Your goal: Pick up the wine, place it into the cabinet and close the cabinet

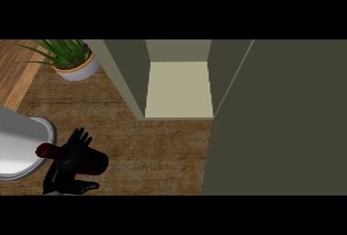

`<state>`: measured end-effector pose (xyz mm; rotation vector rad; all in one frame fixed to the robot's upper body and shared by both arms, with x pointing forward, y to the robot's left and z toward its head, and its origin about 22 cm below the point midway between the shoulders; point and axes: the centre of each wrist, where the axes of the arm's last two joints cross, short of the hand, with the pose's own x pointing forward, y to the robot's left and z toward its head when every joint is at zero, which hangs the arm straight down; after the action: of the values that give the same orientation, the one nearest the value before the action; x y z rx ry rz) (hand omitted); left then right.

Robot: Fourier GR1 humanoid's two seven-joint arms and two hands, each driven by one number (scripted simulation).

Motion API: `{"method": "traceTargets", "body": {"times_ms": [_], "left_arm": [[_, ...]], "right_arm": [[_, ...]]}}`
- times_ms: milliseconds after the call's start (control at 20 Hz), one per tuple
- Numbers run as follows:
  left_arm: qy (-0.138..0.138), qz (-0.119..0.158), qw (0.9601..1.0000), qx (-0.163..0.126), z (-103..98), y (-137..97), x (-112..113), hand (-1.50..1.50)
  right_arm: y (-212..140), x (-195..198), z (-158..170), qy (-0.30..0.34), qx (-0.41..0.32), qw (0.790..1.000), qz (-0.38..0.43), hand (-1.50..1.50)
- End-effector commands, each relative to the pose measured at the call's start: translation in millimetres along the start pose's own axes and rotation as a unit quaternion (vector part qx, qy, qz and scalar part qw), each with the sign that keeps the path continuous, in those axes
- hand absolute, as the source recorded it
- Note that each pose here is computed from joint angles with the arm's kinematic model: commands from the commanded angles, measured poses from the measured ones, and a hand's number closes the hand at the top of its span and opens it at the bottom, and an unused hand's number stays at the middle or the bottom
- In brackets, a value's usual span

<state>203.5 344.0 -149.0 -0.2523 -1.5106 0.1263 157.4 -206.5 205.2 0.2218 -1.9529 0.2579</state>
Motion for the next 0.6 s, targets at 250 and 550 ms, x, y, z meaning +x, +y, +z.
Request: {"method": "traceTargets", "body": {"times_ms": [250,550], "left_arm": [[-0.036,0.030,0.9984,-0.031,-7,7,-4,-1.50],[-0.060,0.023,0.9975,-0.029,-13,-16,-13,-1.50]], "right_arm": [[1,17,19,-0.020,0.008,1.000,-0.020,-1.50],[15,25,28,-0.001,0.008,1.000,-0.025,-1.50]]}}
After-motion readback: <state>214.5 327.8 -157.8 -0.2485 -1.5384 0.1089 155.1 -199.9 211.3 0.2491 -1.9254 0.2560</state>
